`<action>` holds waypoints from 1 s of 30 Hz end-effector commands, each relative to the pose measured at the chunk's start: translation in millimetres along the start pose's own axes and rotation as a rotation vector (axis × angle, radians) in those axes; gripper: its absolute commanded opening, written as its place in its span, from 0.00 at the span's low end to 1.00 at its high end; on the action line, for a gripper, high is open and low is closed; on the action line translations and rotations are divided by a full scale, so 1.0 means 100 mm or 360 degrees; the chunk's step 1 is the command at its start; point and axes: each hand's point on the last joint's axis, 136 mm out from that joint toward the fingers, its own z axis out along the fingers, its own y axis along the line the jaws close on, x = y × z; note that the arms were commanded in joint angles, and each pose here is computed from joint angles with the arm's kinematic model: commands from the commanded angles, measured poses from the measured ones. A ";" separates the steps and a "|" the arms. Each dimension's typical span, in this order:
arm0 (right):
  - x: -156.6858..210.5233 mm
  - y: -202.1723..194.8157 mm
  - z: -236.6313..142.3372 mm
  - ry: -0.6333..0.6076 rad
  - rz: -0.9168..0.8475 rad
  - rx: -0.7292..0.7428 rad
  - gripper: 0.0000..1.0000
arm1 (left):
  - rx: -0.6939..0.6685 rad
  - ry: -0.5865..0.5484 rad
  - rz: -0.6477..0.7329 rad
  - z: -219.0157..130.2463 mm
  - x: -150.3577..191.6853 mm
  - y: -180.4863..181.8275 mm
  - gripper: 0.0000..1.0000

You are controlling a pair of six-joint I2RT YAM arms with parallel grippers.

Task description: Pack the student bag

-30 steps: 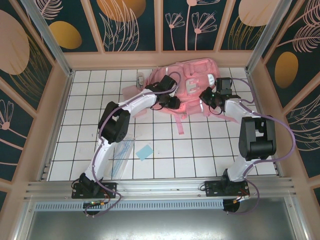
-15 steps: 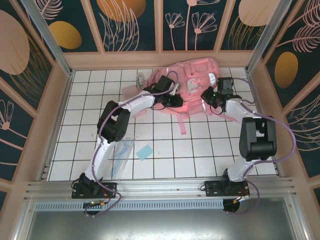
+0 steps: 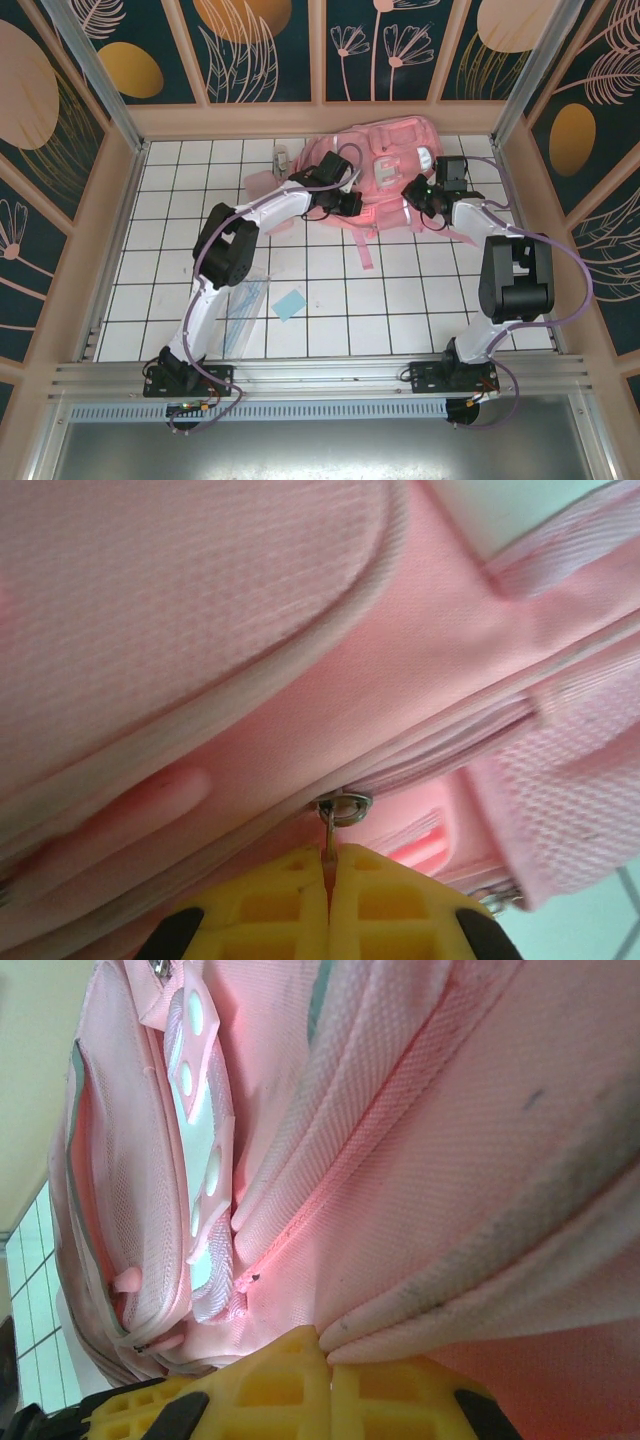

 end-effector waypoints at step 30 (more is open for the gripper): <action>-0.56 0.13 -0.43 -0.0194 -0.0021 -0.0021 0.56 | 0.0508 -0.0088 -0.0136 -0.75 -0.26 -0.82 0.00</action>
